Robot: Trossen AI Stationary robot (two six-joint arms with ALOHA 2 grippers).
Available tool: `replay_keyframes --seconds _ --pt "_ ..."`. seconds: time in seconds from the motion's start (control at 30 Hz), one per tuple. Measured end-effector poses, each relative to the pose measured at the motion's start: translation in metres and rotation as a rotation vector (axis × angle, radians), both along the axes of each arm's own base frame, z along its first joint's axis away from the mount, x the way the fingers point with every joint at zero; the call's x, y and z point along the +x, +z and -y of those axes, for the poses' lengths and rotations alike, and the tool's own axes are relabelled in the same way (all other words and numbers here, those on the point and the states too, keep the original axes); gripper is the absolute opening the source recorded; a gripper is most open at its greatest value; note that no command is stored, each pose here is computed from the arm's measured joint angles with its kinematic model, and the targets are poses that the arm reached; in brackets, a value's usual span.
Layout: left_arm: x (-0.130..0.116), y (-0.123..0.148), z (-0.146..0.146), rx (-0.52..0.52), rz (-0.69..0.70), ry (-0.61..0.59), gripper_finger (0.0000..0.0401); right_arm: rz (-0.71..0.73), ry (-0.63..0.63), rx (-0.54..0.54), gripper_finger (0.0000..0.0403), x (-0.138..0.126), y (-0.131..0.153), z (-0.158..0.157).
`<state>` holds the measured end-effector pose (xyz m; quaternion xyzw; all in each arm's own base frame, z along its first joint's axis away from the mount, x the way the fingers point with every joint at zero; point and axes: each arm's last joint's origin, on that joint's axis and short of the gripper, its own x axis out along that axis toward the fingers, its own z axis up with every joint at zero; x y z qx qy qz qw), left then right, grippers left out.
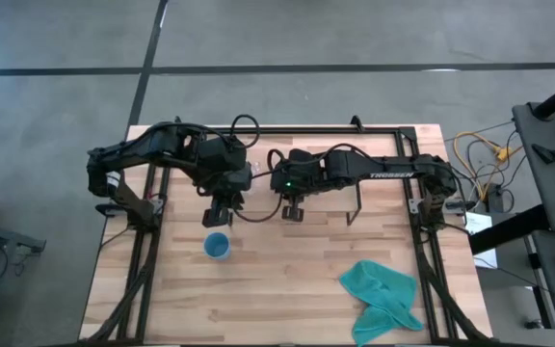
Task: Stack small to large cups/mugs on shelf
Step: Put the yellow mug on the shelf, then put the blue cup on the shelf
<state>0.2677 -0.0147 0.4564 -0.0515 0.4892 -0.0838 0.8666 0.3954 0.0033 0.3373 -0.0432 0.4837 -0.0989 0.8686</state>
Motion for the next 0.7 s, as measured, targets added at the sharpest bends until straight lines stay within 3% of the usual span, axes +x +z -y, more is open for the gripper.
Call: replay_keyframes --seconds 0.33,0.7 --pt "0.0001 0.0 -0.0002 0.0 0.0 0.001 0.0062 -0.003 0.012 -0.018 0.0103 0.0001 0.0 0.0003" --pt "0.0 0.0 -0.0003 0.013 0.005 -0.021 0.0062 0.046 0.009 -0.021 0.0125 0.0037 0.0043 0.0021"
